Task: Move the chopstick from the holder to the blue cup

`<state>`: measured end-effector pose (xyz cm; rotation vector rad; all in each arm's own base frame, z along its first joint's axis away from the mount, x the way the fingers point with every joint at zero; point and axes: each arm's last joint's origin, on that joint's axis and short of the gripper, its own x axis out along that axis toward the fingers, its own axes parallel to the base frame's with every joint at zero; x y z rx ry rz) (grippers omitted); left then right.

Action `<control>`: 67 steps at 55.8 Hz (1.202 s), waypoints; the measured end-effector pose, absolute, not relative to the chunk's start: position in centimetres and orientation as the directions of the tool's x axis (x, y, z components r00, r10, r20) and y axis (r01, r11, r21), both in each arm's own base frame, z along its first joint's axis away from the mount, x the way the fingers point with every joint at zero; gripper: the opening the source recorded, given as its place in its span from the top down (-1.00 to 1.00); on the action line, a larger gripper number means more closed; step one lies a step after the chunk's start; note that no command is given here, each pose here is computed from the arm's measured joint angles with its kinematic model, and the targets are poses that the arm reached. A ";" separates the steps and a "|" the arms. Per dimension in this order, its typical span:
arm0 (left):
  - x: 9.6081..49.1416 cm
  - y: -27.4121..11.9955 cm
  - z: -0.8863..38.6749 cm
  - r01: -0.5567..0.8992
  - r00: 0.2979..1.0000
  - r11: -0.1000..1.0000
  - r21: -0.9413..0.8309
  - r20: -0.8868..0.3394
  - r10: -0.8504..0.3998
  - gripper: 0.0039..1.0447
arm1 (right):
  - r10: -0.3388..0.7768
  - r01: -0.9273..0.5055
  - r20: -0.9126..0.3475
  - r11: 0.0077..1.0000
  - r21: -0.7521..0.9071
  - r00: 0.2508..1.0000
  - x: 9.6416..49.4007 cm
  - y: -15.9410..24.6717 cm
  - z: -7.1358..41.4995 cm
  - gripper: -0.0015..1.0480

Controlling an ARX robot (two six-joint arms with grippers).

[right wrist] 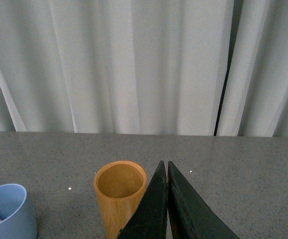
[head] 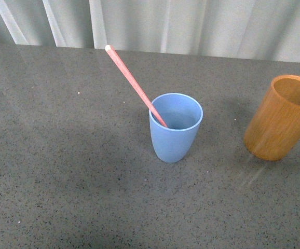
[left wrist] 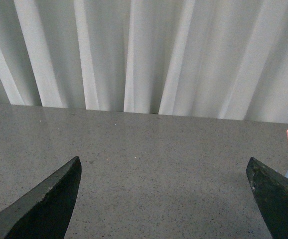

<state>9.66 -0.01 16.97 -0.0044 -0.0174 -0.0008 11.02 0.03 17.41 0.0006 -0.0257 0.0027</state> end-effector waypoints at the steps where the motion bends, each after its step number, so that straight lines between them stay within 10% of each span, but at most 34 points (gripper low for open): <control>1: 9.7 0.0 17.0 0.001 1.000 1.000 -0.004 0.017 -0.001 -0.87 | 0.003 -0.003 0.025 1.000 0.001 1.000 11.0 0.0 17.4 0.98; 35: 9.7 0.0 17.0 0.001 1.000 1.000 -0.004 0.018 -0.001 -0.87 | 0.002 -0.002 0.020 1.000 0.000 1.000 9.7 0.0 17.1 0.97; 61: 9.7 0.0 17.0 0.001 1.000 1.000 -0.004 0.018 -0.001 -0.87 | 0.002 -0.002 0.020 1.000 0.001 1.000 9.7 0.0 17.1 -0.83; 67: 9.7 0.0 17.0 0.001 1.000 1.000 -0.004 0.018 -0.001 -0.87 | 0.002 -0.002 0.020 1.000 0.001 1.000 9.7 0.0 17.1 -0.80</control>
